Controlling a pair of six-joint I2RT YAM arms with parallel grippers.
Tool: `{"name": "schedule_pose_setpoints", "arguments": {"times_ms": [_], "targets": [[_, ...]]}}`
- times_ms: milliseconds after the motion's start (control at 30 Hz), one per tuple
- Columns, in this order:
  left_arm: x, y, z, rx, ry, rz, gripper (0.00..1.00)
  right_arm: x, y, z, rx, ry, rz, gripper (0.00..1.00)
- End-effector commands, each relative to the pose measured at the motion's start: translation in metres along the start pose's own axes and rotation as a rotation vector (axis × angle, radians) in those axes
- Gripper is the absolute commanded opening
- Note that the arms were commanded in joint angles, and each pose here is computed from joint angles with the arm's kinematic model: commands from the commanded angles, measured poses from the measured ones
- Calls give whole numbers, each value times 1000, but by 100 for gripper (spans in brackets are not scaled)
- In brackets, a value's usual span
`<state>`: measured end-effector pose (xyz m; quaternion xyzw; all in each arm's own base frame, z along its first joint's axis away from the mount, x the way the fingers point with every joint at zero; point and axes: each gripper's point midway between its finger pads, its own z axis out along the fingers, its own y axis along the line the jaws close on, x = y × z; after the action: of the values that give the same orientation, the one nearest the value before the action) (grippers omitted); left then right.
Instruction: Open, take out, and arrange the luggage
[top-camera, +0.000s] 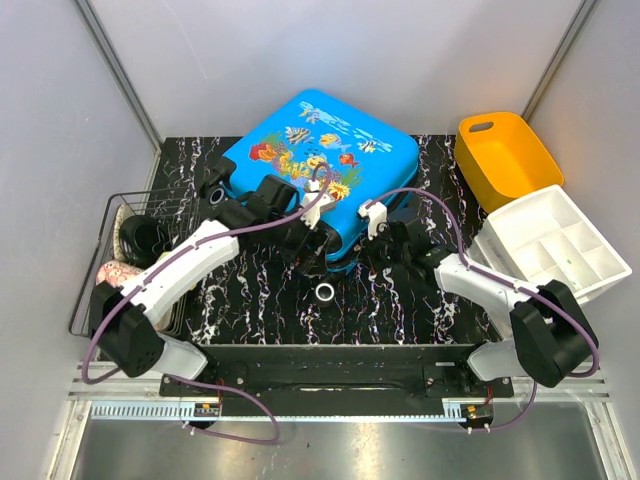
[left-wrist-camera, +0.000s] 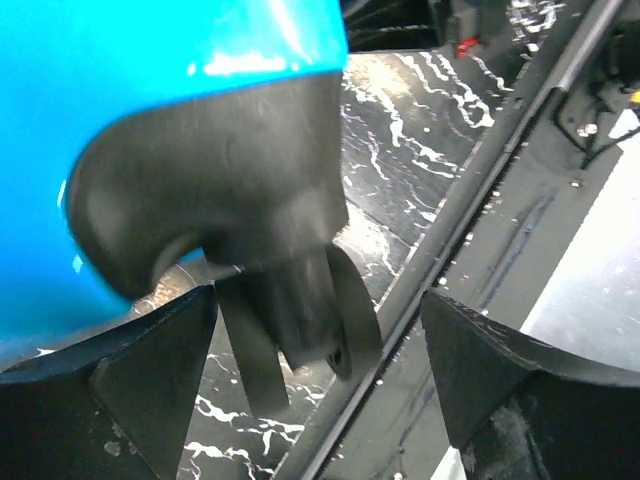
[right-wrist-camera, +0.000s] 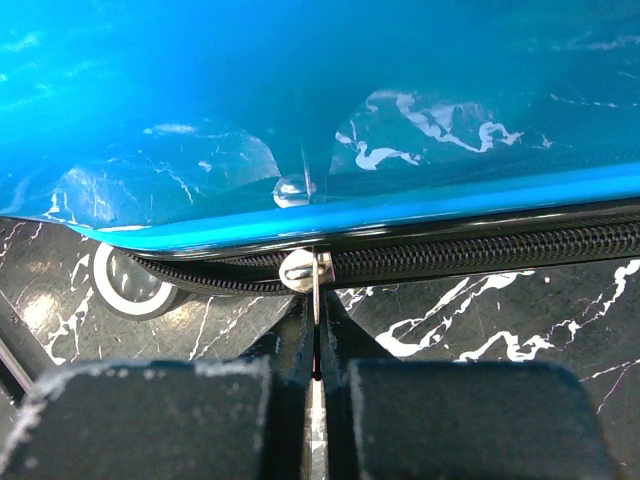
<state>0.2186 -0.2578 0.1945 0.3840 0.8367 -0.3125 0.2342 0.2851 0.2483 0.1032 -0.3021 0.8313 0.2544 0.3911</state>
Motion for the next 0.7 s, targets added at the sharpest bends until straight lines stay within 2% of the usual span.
{"name": "schedule_pose_setpoints", "arguments": {"times_ms": [0,100,133,200,233,300,333,367,400,667], "targets": [[-21,19,20,-135,-21,19,80,-58,-22,0,117,-199,-50,0],[-10,27,27,-166,30,21,73,-60,-31,-2,168,-202,-53,0],[-4,27,27,-164,51,18,63,-61,-31,-2,173,-202,-55,0],[0,25,27,-151,66,41,49,-61,-35,-4,193,-201,-52,0],[2,21,26,-130,68,46,37,-60,-36,-5,200,-199,-49,0],[0,10,21,-76,49,113,22,-60,-38,-7,220,-202,-44,0],[3,4,20,-44,48,128,9,-57,-40,-9,229,-196,-43,0],[3,-2,15,-29,35,150,3,-56,-42,-10,238,-196,-44,0],[8,-8,10,9,46,193,0,-59,-44,-15,252,-205,-47,0],[58,-18,-14,77,125,376,0,-60,-75,-46,291,-209,-43,0]]}}
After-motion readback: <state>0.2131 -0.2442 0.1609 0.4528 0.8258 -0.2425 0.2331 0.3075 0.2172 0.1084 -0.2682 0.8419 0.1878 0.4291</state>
